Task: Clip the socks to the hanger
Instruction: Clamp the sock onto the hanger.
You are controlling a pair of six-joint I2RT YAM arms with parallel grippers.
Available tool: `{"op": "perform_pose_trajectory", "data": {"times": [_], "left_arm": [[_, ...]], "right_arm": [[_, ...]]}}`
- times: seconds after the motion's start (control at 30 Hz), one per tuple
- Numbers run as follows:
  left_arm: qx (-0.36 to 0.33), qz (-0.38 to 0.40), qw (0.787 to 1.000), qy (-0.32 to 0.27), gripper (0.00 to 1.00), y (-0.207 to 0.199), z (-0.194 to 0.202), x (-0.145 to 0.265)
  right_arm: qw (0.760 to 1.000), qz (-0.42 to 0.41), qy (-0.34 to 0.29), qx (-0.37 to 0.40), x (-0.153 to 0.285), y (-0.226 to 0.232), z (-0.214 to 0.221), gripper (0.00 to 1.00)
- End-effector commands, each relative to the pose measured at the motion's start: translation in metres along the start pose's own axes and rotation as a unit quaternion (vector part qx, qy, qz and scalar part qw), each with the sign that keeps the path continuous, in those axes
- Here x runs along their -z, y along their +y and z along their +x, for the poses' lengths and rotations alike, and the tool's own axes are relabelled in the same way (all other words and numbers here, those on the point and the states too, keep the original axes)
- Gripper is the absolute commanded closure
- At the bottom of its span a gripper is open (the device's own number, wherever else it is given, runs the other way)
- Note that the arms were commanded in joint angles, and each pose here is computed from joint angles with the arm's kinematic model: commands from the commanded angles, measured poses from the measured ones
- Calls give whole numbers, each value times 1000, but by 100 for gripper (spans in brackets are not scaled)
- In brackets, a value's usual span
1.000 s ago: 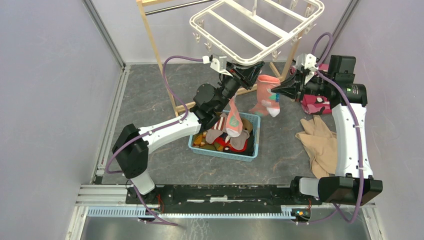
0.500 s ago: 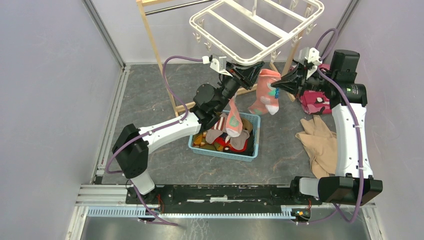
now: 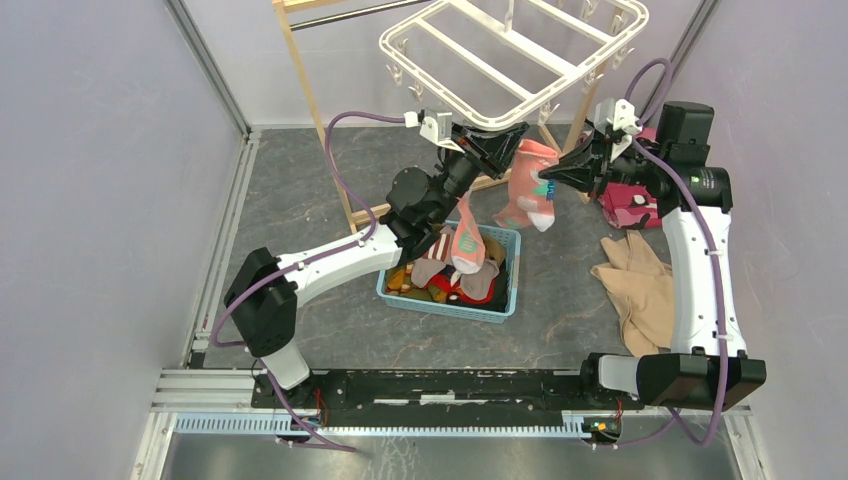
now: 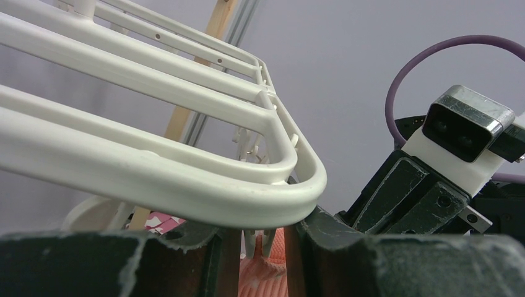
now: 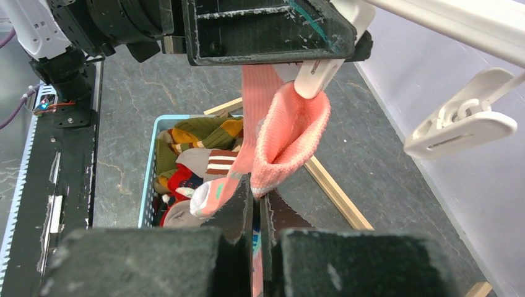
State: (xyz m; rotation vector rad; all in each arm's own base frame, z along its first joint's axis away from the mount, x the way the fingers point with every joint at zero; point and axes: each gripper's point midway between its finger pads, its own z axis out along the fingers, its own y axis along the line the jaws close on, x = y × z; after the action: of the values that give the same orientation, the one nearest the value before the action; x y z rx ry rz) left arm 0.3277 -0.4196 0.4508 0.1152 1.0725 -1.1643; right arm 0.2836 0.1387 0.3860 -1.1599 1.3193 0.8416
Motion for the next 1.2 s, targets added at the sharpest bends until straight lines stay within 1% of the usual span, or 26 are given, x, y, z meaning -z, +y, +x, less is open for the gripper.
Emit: {"op": "perform_pose_trajectory", "data": {"times": [0.0, 0.57, 0.7, 0.9, 1.17], "left_arm": [[25, 17, 999, -41, 81, -13, -33, -5], [27, 18, 999, -38, 81, -13, -30, -6], [27, 17, 999, -42, 81, -12, -33, -6], [28, 16, 998, -50, 81, -12, -38, -7], [34, 17, 998, -43, 81, -12, -34, -5]], "right_arm": [[1000, -14, -12, 20, -2, 7, -11, 100], [999, -6, -33, 28, -10, -1, -34, 100], [999, -20, -33, 25, -20, 9, -31, 100], [999, -22, -19, 18, -20, 16, -17, 100], [999, 13, -12, 33, -18, 1, -24, 100]]}}
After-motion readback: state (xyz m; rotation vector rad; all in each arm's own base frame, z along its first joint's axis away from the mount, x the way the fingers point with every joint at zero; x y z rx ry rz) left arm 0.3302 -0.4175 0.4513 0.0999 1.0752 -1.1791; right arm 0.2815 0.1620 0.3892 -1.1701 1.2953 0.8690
